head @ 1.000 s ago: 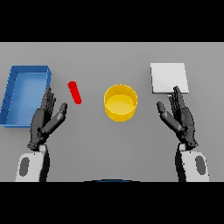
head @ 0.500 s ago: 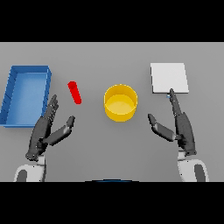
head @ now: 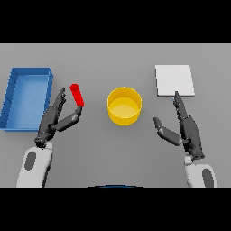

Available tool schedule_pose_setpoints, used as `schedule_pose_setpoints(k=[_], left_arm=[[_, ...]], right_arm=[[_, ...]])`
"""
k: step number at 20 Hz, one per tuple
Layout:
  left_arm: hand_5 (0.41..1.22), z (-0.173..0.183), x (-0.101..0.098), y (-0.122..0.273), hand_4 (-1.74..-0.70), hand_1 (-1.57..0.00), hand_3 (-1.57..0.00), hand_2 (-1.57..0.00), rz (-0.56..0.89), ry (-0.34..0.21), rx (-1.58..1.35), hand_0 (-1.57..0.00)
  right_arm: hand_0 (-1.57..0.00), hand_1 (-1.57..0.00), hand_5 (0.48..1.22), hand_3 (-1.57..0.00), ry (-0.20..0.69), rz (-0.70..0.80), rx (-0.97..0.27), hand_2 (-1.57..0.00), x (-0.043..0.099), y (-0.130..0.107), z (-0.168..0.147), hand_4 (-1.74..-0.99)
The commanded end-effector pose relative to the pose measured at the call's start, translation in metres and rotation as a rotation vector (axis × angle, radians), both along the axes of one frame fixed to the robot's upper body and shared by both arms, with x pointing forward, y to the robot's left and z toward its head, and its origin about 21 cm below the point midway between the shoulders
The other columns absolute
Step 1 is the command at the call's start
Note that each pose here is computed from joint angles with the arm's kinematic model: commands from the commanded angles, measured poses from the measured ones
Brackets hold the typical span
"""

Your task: Pick up the red beaker and tilt it to pour out 1 green nut into yellow bowl. Pick up the yellow bowl and place it on the metallic measuring scale.

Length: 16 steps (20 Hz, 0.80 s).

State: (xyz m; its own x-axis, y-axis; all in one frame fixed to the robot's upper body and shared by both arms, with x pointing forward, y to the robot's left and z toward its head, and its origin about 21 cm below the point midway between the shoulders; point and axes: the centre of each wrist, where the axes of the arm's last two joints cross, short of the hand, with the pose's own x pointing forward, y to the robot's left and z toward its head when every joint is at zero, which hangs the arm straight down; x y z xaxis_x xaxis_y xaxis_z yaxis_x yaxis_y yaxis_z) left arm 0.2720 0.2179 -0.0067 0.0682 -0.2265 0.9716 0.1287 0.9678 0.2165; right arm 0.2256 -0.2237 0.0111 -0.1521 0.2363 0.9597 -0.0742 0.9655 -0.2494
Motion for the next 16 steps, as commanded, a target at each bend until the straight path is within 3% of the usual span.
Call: schedule_pose_setpoints(k=[1, 6, 8, 16], left_arm=[[0.64, -0.001, 0.006, 0.002, -1.18, 0.0, 0.0, 0.0, -0.005, -0.015, 0.003, 0.0], [0.646, 0.001, 0.036, -0.012, -1.2, 0.0, 0.0, 0.0, -0.047, -0.043, 0.0, 0.0], [0.654, 0.0, 0.047, -0.014, -1.2, 0.0, 0.0, 0.0, -0.04, -0.031, 0.034, 0.0], [0.678, -0.007, 0.072, -0.026, -1.22, 0.0, 0.0, 0.0, -0.027, -0.025, 0.053, 0.0]], right_arm=[[0.0, 0.0, 0.627, 0.0, -0.006, -0.002, 0.003, 0.0, 0.0, -0.002, 0.002, -1.225], [0.0, 0.0, 0.626, 0.0, -0.006, -0.01, -0.01, 0.0, 0.0, -0.003, 0.001, -1.218], [0.0, 0.0, 0.628, 0.0, -0.002, 0.0, 0.013, 0.0, 0.001, 0.0, 0.002, -1.229], [0.0, 0.0, 0.641, 0.0, -0.001, -0.011, 0.0, 0.0, -0.002, -0.004, 0.0, -1.241]])
